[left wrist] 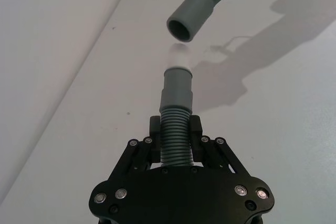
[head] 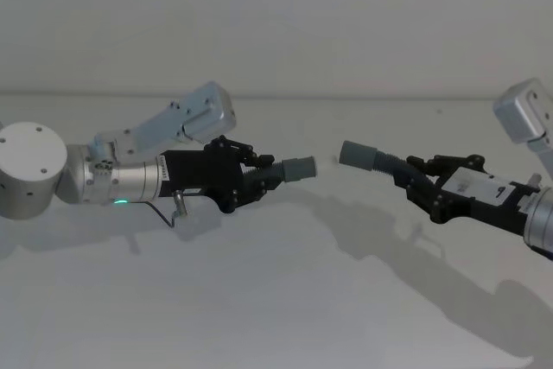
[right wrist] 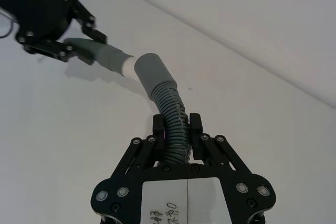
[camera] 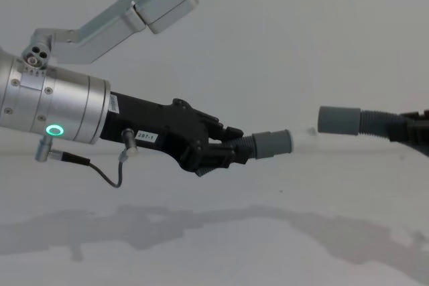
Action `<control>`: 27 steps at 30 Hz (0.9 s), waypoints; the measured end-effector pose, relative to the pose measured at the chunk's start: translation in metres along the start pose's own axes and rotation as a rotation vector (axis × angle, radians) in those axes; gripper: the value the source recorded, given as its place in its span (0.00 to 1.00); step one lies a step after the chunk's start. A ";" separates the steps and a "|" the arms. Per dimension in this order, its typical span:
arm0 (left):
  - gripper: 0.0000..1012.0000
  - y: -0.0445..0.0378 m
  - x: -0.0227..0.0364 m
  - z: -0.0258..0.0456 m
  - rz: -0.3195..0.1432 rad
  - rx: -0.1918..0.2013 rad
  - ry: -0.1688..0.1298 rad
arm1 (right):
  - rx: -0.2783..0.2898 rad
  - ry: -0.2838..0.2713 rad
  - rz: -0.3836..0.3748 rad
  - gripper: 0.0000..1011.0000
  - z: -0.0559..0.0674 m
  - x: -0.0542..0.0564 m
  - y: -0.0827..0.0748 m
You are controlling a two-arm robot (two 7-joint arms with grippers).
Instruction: Use both hands to pick up one end of the pipe from the table, align the ends, and insert them.
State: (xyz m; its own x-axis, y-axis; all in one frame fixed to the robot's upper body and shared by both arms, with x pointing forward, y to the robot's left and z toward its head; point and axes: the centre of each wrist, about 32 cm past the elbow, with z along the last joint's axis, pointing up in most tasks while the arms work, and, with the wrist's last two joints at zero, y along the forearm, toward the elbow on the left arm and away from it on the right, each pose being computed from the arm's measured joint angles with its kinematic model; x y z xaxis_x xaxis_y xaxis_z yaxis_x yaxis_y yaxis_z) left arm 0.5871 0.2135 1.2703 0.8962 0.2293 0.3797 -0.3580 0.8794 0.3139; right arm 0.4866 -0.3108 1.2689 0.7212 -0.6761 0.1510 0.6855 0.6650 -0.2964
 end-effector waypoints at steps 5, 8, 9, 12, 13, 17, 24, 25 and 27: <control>0.30 0.0000 0.0000 0.0000 0.000 0.000 0.000 | 0.001 -0.019 0.015 0.27 0.006 -0.002 -0.003; 0.30 0.0000 0.0000 0.0000 0.000 0.000 0.000 | -0.003 -0.038 0.033 0.27 0.010 -0.004 -0.005; 0.30 0.0000 0.0000 0.0000 0.000 0.000 0.000 | -0.007 -0.047 0.039 0.27 0.012 -0.005 -0.006; 0.30 0.0000 0.0000 0.0000 0.000 0.000 0.000 | -0.013 -0.068 0.047 0.27 0.016 -0.007 -0.007; 0.30 0.0000 0.0000 0.0000 0.000 0.000 0.000 | -0.016 -0.074 0.047 0.27 0.016 -0.007 -0.007; 0.30 -0.0001 0.0000 0.0000 0.000 0.000 0.000 | -0.027 -0.104 0.041 0.27 0.019 -0.009 -0.009; 0.30 0.0000 0.0000 0.0000 0.000 0.000 0.000 | -0.039 -0.148 0.005 0.27 0.021 -0.012 -0.011; 0.30 0.0000 0.0000 0.0000 0.000 0.000 0.000 | -0.041 -0.156 -0.003 0.27 0.022 -0.012 -0.011; 0.30 0.0000 0.0000 0.0000 0.000 0.000 0.000 | -0.045 -0.162 -0.012 0.27 0.022 -0.013 -0.011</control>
State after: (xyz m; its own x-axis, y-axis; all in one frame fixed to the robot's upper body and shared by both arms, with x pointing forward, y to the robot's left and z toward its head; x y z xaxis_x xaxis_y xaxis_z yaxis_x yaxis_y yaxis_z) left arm 0.5871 0.2135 1.2702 0.8963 0.2292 0.3797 -0.3579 0.8794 0.3139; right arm 0.4719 -0.3026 1.2909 0.7223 -0.6214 0.3037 0.6915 0.6401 -0.3348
